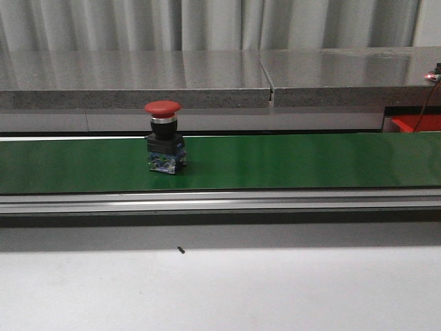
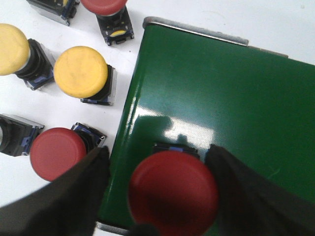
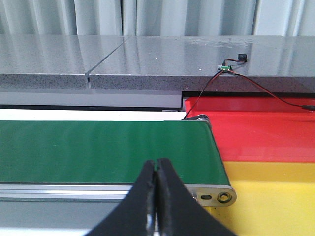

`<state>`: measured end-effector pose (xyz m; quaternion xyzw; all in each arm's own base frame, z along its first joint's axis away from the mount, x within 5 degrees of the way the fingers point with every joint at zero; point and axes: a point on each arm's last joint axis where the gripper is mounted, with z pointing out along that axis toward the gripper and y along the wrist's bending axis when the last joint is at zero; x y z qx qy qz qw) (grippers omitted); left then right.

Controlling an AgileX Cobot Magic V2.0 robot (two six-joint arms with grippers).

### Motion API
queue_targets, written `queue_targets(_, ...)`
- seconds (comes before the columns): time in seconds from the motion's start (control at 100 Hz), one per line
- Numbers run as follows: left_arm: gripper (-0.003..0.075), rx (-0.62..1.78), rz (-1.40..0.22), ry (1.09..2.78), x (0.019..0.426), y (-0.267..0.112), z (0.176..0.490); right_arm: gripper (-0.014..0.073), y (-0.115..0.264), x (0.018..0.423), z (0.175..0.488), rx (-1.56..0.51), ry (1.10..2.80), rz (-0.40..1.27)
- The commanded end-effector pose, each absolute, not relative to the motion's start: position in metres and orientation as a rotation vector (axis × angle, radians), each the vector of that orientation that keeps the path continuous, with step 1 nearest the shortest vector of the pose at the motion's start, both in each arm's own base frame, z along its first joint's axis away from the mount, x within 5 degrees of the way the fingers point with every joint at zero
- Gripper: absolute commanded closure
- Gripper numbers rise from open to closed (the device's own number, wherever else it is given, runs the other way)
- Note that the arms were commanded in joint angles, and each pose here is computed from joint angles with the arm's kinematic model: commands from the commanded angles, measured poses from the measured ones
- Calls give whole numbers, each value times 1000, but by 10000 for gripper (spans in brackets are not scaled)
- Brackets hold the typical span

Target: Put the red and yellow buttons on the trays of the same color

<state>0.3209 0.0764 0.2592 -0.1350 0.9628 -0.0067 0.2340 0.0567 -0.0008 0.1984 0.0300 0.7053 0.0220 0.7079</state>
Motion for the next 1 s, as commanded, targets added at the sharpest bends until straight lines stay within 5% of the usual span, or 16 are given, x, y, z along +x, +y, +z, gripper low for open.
queue_targets(0.0, 139, -363, -44, 2544, 323, 71, 283, 661, 0, 54, 212, 46, 1455, 44)
queue_targets(0.34, 162, -143, -96, 2433, 293, 23, 337, 661, 0, 54, 212, 46, 1455, 44)
queue_targets(0.46, 340, -16, -140, 2391, 273, -6, 358, 661, 0, 54, 212, 46, 1455, 44)
queue_targets(0.65, 743, 138, -201, 2325, 241, -37, 382, 661, 0, 54, 212, 46, 1455, 44)
queue_targets(0.99, 741, 154, -222, 2236, 184, -34, 393, 661, 0, 54, 212, 46, 1455, 44)
